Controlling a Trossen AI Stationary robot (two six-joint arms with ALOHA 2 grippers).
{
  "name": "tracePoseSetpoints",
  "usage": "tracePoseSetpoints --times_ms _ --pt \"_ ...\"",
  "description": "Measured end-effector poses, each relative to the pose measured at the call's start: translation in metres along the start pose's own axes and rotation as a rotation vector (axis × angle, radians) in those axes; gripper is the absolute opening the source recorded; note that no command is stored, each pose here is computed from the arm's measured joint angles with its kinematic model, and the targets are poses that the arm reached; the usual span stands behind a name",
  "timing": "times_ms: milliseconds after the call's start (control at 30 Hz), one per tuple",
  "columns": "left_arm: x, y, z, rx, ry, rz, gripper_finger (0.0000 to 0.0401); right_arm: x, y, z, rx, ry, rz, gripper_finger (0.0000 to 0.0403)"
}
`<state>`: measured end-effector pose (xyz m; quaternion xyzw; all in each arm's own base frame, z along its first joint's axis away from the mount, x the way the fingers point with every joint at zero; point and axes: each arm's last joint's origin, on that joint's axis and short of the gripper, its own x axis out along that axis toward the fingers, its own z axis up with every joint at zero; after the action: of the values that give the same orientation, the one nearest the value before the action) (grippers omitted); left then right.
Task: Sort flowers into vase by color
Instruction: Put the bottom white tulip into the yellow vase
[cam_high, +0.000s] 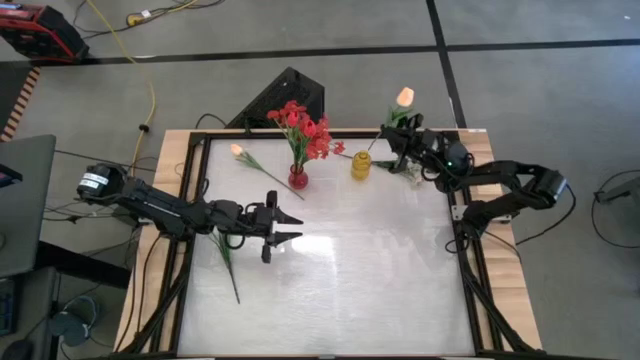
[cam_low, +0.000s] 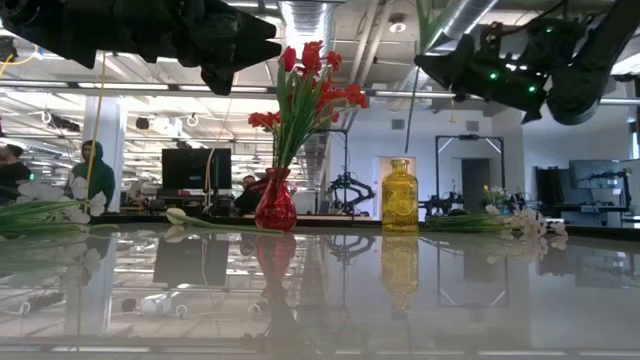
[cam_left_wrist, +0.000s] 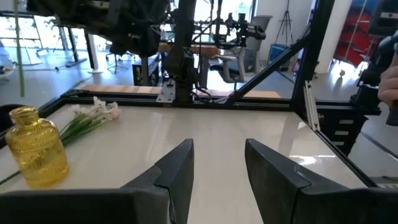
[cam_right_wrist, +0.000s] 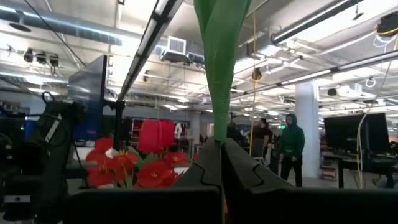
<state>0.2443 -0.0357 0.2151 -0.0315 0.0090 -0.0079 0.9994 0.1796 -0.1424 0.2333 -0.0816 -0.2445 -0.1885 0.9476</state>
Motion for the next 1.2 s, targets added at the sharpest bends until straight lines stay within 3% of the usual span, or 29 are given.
tracePoseSetpoints --times_ms 233,500,1200 --pt "0.0 0.001 0.0 0.025 0.003 0.036 0.0132 0.015 -0.005 -0.015 0.005 0.039 0.077 0.0021" --pt "0.0 0.002 -0.008 -0.002 0.084 0.052 0.0132 0.012 -0.017 -0.017 -0.026 0.056 0.047 0.0021" --pt "0.001 0.011 -0.008 -0.015 0.085 0.088 0.0132 0.016 -0.005 -0.014 0.02 0.039 0.1 0.0021"
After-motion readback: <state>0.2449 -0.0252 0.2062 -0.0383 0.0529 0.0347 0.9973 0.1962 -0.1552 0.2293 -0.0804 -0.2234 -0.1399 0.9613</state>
